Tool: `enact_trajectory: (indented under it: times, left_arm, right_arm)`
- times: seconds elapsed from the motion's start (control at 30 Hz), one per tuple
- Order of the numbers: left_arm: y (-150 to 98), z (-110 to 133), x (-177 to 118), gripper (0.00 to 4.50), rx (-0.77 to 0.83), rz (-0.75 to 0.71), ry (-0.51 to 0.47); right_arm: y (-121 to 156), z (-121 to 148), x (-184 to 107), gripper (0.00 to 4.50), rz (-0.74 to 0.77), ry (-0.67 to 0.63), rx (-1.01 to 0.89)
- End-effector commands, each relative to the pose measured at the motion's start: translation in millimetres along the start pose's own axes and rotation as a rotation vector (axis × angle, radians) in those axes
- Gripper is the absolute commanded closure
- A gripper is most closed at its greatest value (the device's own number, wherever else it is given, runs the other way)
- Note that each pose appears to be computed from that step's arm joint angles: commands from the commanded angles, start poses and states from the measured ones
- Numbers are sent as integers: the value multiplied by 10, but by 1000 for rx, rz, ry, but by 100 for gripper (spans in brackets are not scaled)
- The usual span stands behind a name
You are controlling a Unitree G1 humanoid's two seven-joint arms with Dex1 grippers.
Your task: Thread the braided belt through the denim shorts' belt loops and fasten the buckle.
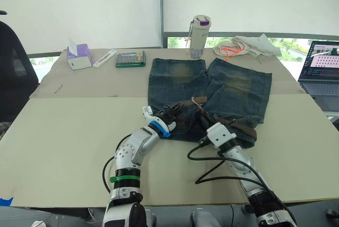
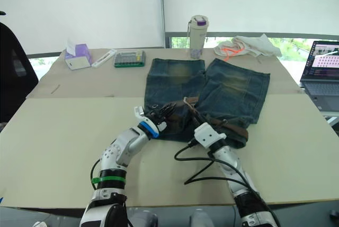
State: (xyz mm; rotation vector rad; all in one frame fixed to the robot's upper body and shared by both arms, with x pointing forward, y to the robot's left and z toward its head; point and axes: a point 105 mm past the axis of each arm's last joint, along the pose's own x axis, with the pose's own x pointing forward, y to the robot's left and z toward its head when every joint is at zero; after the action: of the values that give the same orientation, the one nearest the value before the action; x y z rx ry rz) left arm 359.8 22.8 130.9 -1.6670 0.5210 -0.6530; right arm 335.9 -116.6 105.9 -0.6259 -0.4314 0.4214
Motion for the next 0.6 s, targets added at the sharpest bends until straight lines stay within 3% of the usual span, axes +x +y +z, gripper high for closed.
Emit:
enact_trajectory:
  times: [0.03, 0.23, 0.3, 0.37, 0.5, 0.6]
  left_arm:
    - [-48, -310, 164, 450, 1, -32, 103]
    - [-34, -301, 178, 450, 42, -28, 102]
    - [-3, -286, 173, 450, 39, -18, 94]
    - [15, -273, 168, 450, 38, -13, 88]
    - [50, -252, 162, 450, 46, -2, 83]
    - [82, -248, 170, 450, 49, 10, 82]
  right_arm:
    - [111, 145, 12, 445, 91, -83, -94]
    - [50, 69, -67, 445, 127, -33, -70]
    - [24, 98, -121, 341, 165, -32, 1]
    - [-26, 131, -164, 273, 181, -35, 54]
    - [-294, 195, -242, 125, 144, 21, 422]
    - [-389, 186, -257, 105, 95, 101, 790]
